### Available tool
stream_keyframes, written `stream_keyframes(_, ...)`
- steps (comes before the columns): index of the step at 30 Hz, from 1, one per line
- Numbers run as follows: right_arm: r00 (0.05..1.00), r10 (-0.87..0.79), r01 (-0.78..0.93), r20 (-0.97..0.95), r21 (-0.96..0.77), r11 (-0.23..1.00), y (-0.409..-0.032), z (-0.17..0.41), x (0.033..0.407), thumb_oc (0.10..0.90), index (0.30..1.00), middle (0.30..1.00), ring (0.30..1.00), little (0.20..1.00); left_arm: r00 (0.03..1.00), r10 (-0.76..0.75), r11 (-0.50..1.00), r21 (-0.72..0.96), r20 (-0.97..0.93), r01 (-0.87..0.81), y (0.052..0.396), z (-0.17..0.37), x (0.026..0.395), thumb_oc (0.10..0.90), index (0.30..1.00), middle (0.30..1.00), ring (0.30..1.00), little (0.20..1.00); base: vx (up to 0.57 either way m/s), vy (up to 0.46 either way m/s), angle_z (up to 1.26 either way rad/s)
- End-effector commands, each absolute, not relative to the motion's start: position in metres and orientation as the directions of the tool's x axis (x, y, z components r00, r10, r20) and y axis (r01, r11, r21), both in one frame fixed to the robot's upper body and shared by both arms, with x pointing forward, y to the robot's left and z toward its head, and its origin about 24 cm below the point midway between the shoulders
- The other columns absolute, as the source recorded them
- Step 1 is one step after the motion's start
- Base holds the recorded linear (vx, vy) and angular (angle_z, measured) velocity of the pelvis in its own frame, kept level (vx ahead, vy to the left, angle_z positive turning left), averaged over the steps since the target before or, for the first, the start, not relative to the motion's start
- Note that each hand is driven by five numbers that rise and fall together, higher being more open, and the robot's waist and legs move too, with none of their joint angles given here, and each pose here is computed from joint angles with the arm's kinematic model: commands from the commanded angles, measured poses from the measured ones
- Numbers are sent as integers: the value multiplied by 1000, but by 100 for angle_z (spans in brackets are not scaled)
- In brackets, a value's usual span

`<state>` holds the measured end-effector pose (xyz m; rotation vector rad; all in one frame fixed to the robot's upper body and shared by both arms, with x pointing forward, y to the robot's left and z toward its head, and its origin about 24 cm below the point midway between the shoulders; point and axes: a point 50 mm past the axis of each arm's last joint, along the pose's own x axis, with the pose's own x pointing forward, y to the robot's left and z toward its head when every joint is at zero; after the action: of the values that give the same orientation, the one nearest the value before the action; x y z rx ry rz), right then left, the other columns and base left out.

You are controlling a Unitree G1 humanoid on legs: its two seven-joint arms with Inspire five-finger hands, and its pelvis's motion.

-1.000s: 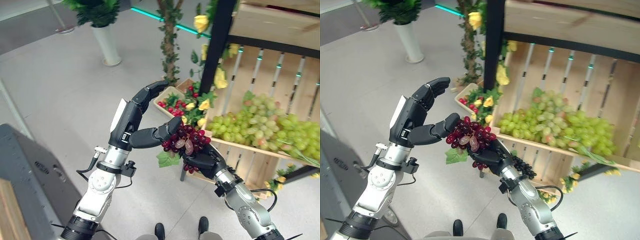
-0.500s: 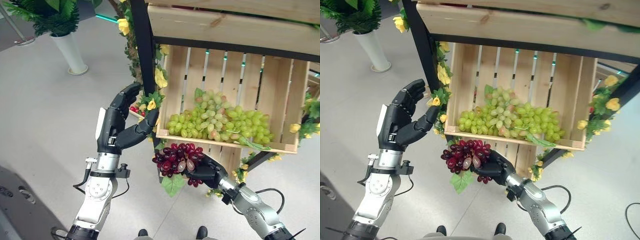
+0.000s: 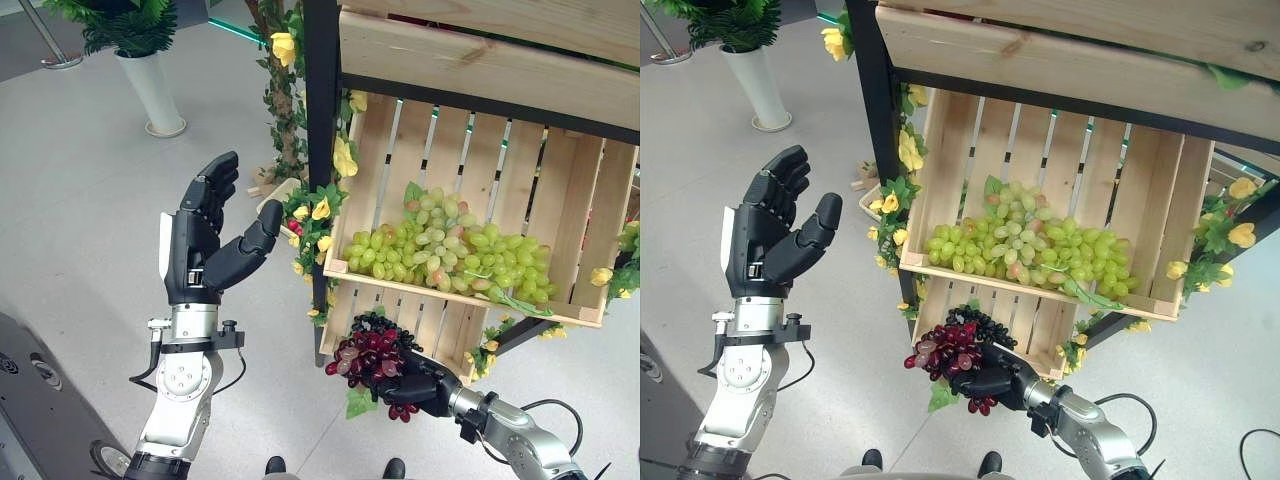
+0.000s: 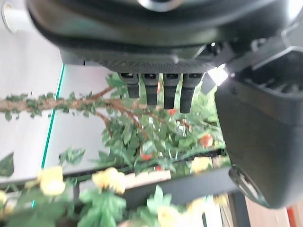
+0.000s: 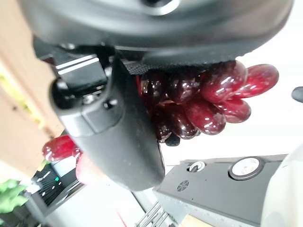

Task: Pick up the fruits from the basket on one side to the basket on the other side

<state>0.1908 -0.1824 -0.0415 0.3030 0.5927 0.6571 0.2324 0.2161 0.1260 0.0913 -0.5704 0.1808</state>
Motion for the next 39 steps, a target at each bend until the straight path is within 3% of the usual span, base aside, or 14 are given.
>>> stream_keyframes(1,712,669,-587,-212,343,734,-184,-1,228,400,300,300,300,300,642,190,968,-30,743,-251,217,172,242,800,900,900,900,900,-53,-9,4)
stream_keyframes(6,823,556,-489,-115,355,797,-188,14,253,400,300,300,300,300,602,271,942,-78,751,-327,222,176,252,800,900,900,900,900,-127,-39,14)
stream_keyframes(13,944,330,-313,25,386,868,-194,46,294,400,300,300,300,300,567,288,943,-125,771,-308,217,190,264,800,900,900,900,900,-128,-23,14)
stream_keyframes(22,978,171,-202,120,350,914,-209,77,324,400,300,300,300,300,528,294,946,-163,797,-281,208,203,272,800,900,900,900,900,-11,9,4)
stream_keyframes(32,988,68,-119,140,402,908,-216,79,328,400,300,300,300,300,591,254,957,-111,766,-269,210,195,273,800,900,900,900,900,133,-43,0)
stream_keyframes(39,994,-91,52,66,443,895,-229,62,320,400,300,300,300,300,677,208,967,-44,706,-251,219,180,269,800,900,900,900,900,211,-62,0)
